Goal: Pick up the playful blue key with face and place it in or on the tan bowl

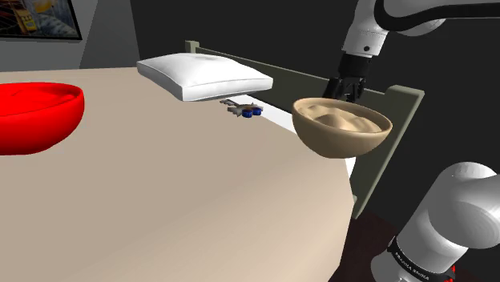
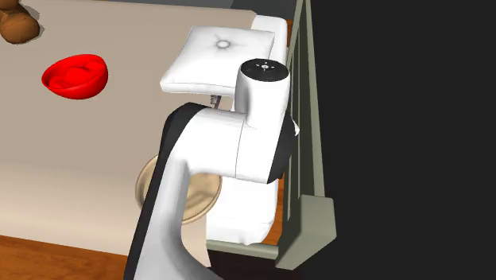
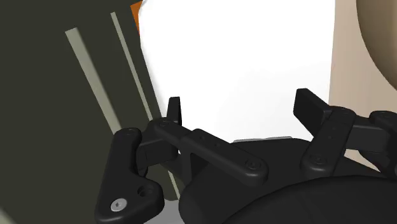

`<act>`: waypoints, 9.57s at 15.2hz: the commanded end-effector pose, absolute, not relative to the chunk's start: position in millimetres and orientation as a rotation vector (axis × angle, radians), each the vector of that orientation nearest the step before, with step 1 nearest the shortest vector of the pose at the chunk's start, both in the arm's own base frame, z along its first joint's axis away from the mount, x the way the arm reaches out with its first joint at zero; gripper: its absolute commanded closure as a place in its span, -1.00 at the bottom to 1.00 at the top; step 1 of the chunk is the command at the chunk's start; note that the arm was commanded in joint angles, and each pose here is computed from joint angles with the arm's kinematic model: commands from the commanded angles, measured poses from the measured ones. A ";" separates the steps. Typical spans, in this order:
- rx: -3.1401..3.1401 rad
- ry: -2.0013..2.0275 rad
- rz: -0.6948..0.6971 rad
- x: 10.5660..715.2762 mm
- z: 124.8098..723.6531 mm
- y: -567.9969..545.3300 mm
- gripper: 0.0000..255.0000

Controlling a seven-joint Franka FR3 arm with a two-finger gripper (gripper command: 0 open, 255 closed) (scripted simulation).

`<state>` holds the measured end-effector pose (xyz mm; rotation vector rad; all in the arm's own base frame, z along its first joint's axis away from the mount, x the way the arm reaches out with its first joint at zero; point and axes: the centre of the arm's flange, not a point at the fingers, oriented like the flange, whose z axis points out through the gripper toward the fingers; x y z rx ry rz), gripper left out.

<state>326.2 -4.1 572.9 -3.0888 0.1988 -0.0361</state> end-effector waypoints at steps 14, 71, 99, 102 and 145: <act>-2.916 1.135 -0.034 459.2 580.7 106.3 -1.00; -2.711 1.599 -0.032 549.8 669.8 126.3 1.00; -2.711 1.599 -0.032 299.2 722.9 118.9 1.00; -2.711 1.599 -0.032 259.6 724.1 117.8 1.00; -2.711 1.599 -0.032 224.8 695.3 117.5 -1.00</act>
